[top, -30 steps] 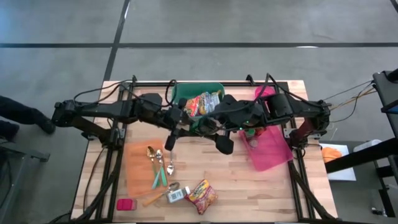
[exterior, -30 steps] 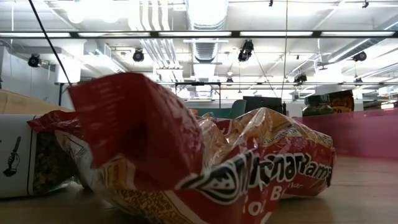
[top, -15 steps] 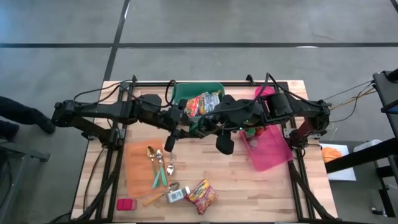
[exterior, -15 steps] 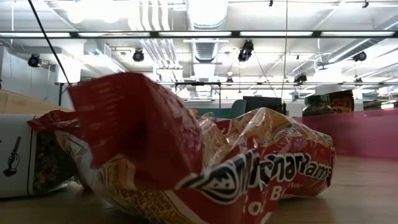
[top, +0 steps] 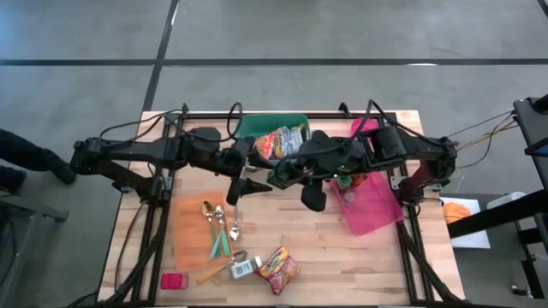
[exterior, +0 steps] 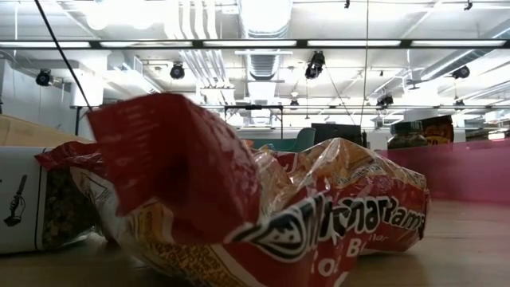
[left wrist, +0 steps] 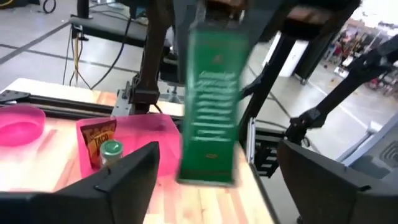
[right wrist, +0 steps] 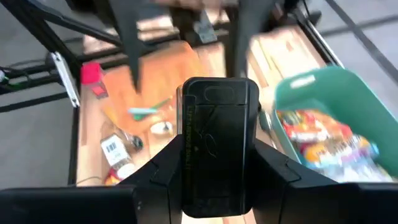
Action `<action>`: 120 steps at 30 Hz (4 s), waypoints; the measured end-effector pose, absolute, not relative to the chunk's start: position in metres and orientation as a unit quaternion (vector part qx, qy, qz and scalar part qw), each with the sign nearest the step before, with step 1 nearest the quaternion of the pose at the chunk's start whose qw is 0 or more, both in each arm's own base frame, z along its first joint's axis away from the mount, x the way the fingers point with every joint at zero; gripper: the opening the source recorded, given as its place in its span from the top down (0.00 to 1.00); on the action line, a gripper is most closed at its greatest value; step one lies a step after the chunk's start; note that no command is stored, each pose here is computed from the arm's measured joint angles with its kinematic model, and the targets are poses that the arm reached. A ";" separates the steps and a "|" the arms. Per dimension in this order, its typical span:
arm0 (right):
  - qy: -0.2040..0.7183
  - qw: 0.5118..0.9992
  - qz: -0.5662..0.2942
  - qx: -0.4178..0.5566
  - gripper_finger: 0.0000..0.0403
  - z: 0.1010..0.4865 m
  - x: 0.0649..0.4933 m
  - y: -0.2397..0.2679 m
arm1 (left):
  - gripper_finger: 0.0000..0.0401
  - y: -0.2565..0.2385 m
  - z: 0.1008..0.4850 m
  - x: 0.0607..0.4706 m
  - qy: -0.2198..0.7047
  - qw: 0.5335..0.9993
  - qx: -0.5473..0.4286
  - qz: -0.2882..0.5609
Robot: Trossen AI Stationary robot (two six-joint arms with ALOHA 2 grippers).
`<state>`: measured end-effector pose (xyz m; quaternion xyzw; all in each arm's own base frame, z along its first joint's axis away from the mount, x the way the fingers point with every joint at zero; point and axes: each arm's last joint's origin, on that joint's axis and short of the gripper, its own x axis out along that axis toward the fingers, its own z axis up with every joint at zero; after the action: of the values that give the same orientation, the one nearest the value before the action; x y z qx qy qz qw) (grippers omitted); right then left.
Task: Pick & Place Food Item
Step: Put the green spice can into the pink bin
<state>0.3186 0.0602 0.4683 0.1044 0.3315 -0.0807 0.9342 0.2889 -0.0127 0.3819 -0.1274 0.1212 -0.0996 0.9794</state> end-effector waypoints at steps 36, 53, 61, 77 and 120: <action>0.505 0.722 -0.331 0.339 0.71 0.365 0.175 0.048 | 0.16 -0.008 0.401 0.237 0.142 0.975 -0.166 -0.037; 0.516 0.652 -0.405 0.381 0.71 0.288 0.168 0.086 | 0.15 -0.008 0.400 0.237 0.145 0.974 -0.171 -0.022; 0.505 0.645 -0.420 0.390 0.71 0.258 0.169 0.086 | 0.15 -0.008 0.399 0.237 0.152 0.971 -0.182 -0.019; 0.509 0.642 -0.439 0.368 0.71 0.229 0.171 0.087 | 0.15 -0.007 0.398 0.236 0.156 0.970 -0.185 -0.004; 0.525 0.638 -0.460 0.324 0.61 0.195 0.201 0.103 | 0.16 -0.007 0.396 0.236 0.164 0.969 -0.184 -0.003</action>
<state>0.2011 0.1033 0.1949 0.3244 0.5251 -0.4597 0.6385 0.2359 -0.0065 0.3961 -0.1840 0.1638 -0.0025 0.9692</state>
